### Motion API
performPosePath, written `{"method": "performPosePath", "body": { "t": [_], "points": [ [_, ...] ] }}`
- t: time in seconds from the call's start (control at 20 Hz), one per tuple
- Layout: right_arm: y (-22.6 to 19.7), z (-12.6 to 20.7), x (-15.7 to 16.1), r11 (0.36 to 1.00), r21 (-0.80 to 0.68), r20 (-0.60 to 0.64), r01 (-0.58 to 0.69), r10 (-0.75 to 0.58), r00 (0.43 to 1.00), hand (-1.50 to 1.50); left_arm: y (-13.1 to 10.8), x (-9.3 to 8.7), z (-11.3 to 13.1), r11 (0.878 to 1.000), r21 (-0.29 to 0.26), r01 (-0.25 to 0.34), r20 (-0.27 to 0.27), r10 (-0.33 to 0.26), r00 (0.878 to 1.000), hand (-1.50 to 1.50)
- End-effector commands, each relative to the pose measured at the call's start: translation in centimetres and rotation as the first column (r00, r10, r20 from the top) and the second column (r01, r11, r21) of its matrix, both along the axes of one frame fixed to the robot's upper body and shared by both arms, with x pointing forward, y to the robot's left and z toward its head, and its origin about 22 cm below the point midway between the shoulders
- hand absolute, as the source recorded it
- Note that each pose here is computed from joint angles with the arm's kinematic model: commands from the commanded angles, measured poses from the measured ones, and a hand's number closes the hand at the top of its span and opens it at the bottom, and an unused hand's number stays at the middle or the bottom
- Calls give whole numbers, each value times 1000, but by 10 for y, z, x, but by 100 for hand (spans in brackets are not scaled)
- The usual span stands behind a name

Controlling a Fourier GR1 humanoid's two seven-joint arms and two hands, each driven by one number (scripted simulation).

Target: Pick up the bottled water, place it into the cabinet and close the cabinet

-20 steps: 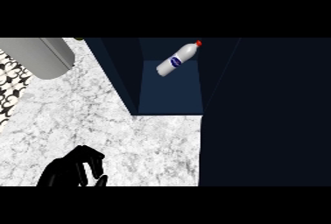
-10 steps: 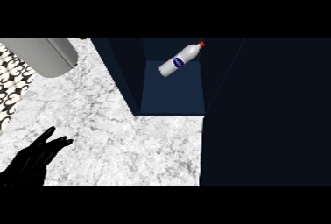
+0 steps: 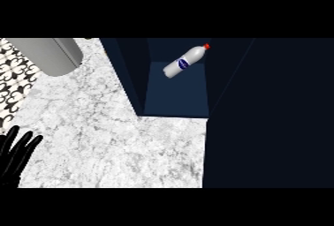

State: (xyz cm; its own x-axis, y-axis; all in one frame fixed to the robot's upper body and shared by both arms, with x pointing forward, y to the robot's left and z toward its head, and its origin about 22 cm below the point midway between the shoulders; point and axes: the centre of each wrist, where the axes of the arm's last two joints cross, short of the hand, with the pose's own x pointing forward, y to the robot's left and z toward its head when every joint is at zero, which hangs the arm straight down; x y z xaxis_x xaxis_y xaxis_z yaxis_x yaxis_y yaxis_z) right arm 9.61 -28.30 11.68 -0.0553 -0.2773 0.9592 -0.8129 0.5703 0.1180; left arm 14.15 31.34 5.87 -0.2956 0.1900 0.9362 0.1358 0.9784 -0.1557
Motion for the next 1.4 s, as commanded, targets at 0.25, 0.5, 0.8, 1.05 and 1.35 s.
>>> {"method": "performPosePath", "body": {
  "t": [0.25, 0.5, 0.8, 1.05, 1.35],
  "points": [
    [38, 61, -2, 968, -238, 230, -81, 137, 964, 150, 22, -12, 5, 1000, -5, 2, -39, -2, 999, -150],
    [55, 54, 9, 980, -177, 183, -92, 124, 975, 150, 34, -14, 12, 1000, 5, 0, -25, 0, 1000, -150],
    [76, 53, 21, 982, -154, 138, -107, 129, 982, 150, 52, -21, 13, 1000, 27, -6, -42, 7, 999, -150],
    [104, 55, 36, 985, -115, 122, -133, 146, 982, 150, 62, -27, 13, 1000, 17, 4, -39, -4, 999, -150],
    [137, 65, 58, 992, -65, 93, -108, 114, 989, 150, 70, -27, 21, 999, 16, 33, -29, -33, 999, -150]
  ]
}}
